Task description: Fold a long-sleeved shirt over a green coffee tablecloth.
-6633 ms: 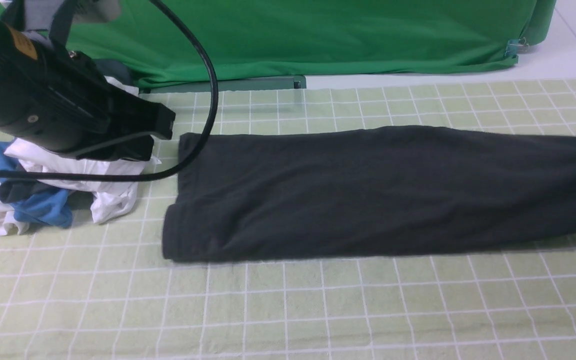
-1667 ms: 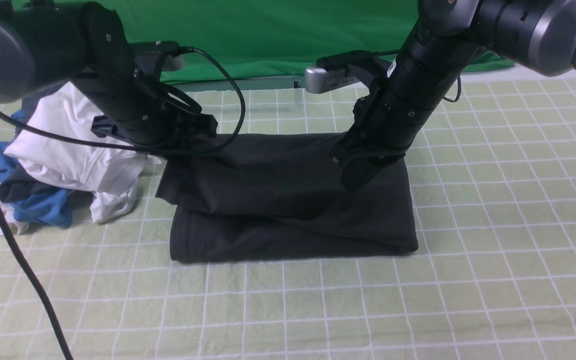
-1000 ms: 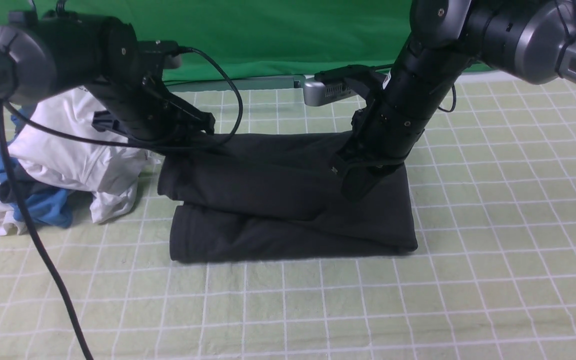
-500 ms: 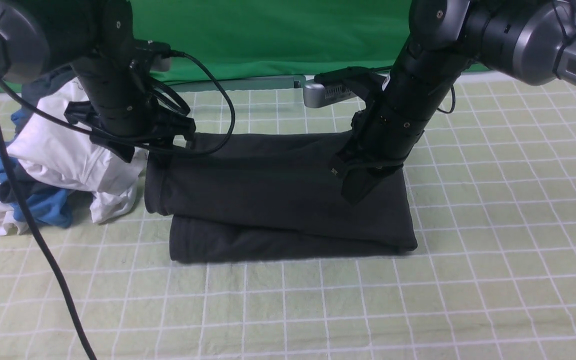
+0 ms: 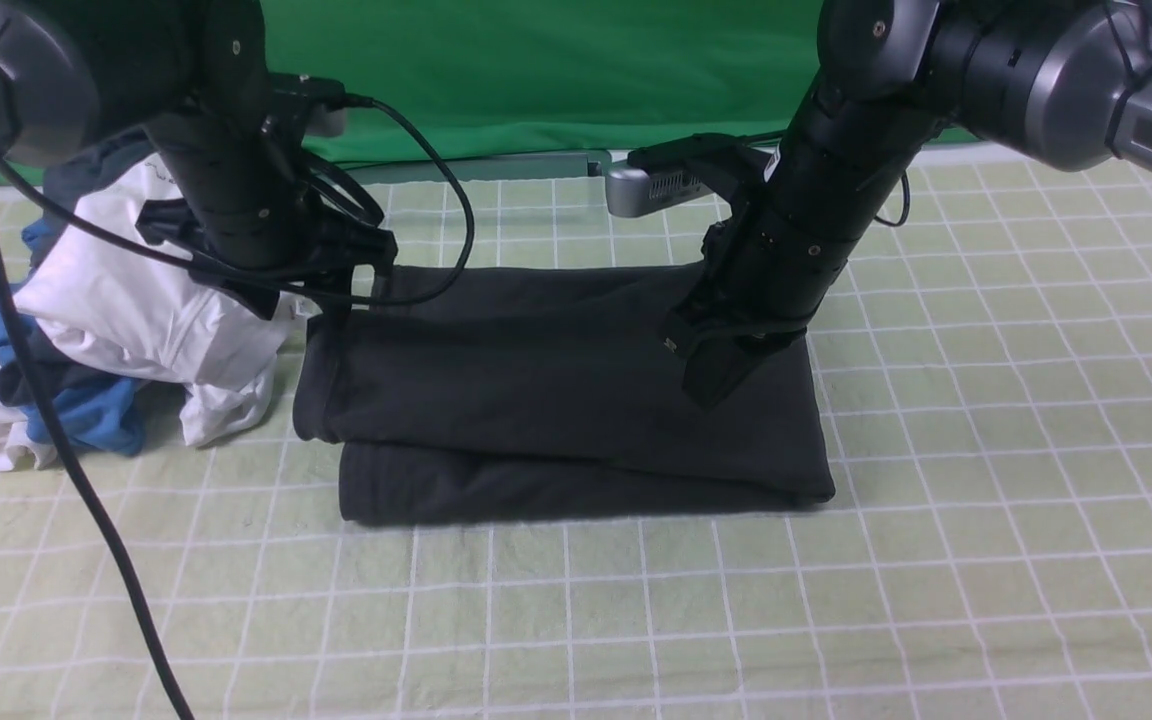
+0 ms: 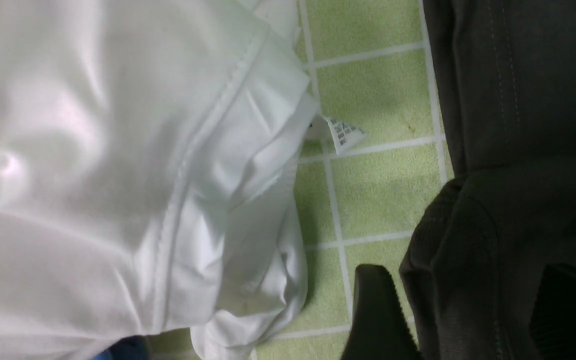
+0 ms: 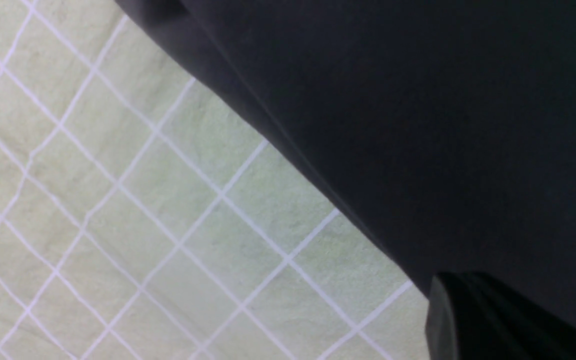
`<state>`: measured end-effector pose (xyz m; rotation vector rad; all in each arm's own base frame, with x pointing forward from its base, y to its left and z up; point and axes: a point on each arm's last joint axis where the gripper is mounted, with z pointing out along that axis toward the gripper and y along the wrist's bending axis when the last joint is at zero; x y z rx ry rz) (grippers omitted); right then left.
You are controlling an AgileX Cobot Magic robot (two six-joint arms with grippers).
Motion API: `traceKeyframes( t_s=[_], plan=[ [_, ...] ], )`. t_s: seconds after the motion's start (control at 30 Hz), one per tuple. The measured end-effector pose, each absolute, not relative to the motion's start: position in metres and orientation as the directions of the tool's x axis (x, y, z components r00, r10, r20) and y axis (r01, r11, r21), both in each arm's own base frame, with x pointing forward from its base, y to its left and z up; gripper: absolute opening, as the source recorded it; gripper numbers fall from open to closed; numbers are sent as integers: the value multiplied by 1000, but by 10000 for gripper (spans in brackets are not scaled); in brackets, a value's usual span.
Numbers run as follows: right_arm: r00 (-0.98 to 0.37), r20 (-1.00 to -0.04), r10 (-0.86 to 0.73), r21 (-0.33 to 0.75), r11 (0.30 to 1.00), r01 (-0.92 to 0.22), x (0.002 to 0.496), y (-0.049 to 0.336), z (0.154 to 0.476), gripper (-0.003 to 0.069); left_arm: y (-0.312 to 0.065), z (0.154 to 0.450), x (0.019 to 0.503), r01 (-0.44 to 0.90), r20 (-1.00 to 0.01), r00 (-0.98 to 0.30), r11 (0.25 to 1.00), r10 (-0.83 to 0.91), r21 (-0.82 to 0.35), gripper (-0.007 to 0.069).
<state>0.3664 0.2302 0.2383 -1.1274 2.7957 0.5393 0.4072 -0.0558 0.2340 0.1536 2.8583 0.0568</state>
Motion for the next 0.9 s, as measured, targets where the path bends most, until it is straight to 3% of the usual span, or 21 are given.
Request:
traceKeyframes(
  t_s=[0.17, 0.27, 0.37, 0.43, 0.5, 0.63, 0.77, 0.9],
  plan=[
    [-721, -202, -663, 286, 664, -691, 367, 230, 238, 1, -57, 243, 408, 95, -260, -960, 995, 103, 43, 386],
    [-722, -188, -666, 252, 678, -691, 368, 227, 237, 1, -62, 257, 403, 129, -243, -962, 992, 121, -16, 278],
    [-730, -167, -662, 174, 710, -683, 370, 219, 239, 1, -72, 274, 396, 173, -284, -949, 979, 135, -112, 93],
    [-734, -173, -657, 150, 718, -679, 370, 217, 245, 1, -81, 281, 393, 205, -343, -929, 965, 139, -165, 29],
    [-734, -179, -655, 143, 721, -678, 369, 216, 247, 1, -87, 282, 392, 214, -364, -922, 957, 133, -193, 18],
    [-757, -180, -628, 142, 745, -652, 373, 217, 240, 1, -112, 256, 388, 239, -351, -925, 941, 145, -240, 4],
    [-767, -111, -632, 151, 752, -641, 377, 219, 219, 1, -117, 222, 387, 229, -280, -947, 943, 158, -241, 4],
    [-790, 25, -613, 147, 784, -603, 375, 214, 175, 1, -114, 179, 381, 173, -180, -975, 959, 133, -226, 4]
  ],
)
